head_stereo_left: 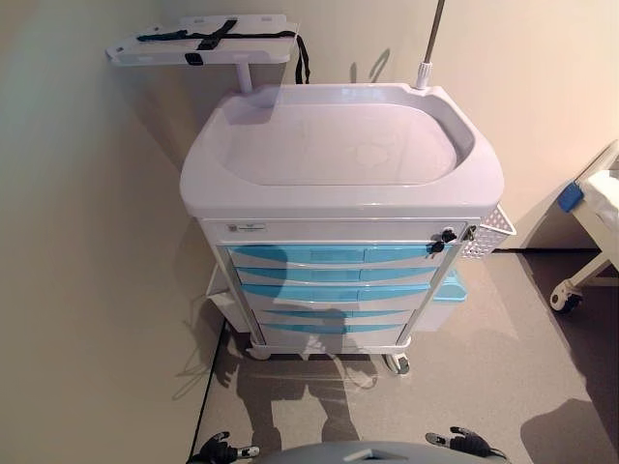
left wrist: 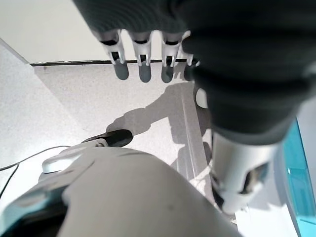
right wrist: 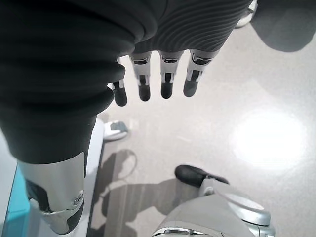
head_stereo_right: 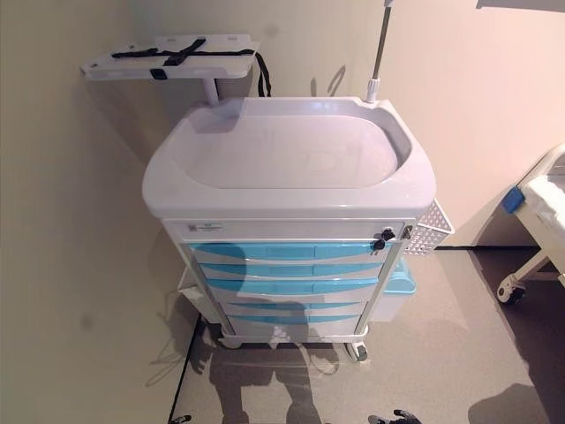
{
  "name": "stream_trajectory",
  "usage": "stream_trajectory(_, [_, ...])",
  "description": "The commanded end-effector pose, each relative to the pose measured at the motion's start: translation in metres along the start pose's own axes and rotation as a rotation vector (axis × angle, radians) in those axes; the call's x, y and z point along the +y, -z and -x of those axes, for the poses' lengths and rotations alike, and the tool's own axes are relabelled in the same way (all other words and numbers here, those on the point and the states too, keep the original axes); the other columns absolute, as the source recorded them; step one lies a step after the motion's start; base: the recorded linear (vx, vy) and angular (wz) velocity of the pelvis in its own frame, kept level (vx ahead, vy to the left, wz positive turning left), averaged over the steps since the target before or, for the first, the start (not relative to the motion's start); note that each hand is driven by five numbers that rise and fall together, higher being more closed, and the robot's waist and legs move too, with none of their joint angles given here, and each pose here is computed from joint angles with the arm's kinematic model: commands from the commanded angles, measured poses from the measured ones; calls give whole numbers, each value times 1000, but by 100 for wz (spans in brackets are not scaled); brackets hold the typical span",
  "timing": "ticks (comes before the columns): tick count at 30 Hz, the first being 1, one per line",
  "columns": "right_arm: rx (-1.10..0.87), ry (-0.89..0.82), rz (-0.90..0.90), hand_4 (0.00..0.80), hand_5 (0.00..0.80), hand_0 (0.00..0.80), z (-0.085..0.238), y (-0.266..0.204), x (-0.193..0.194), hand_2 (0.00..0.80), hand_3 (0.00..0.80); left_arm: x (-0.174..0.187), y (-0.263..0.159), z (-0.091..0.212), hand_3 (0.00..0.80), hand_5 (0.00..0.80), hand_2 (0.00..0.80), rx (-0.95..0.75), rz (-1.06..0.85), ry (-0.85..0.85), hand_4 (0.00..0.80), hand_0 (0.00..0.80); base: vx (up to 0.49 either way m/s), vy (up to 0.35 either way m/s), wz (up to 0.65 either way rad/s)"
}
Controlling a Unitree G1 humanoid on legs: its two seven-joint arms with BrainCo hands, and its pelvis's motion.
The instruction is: Open the drawer and pick up the medicine
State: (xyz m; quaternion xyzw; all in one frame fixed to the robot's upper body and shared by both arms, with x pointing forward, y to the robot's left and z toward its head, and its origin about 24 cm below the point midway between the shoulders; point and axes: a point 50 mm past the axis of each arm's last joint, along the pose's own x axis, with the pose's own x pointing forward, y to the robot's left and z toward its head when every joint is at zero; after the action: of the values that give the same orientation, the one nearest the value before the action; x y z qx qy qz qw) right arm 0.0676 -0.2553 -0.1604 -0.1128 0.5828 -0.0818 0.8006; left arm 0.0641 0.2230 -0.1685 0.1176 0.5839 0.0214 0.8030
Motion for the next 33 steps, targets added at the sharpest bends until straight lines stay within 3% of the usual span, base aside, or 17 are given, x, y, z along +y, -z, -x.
stream_trajectory(1, [-29, -1, 46, 0, 0, 0, -3, -19, 0, 0, 0, 10, -21, -4, 0, 0, 0, -41, 80, -19, 0, 0, 0, 0, 0])
stream_trajectory(9, [-46, 2, 7, 0, 0, 0, -3, -21, -2, 0, 0, 14, -42, -4, 0, 0, 0, -141, 345, 3, 0, 0, 0, 0, 0])
stream_trajectory(15, [-81, 2, -2, 0, 0, 0, -4, -30, -4, 0, 0, 24, -68, -4, 0, 0, 0, -238, 443, -10, 0, 0, -24, 15, -6])
stream_trajectory(20, [-151, 18, -15, 0, 0, 0, -4, -51, -8, 0, 0, 36, -112, 1, 0, 0, 0, -390, 447, -36, 0, 0, -95, 46, -29])
stream_trajectory(22, [-215, 36, -16, 0, 0, 0, -4, -72, -13, 0, 0, 44, -152, 9, 0, 0, 0, -519, 432, -50, 0, 0, -171, 63, -30])
stream_trajectory(33, [-356, 72, -15, 0, 0, 0, 1, -112, -21, 0, 0, 68, -256, 57, 0, 0, 0, -896, 490, -67, 0, 0, -55, 13, -10])
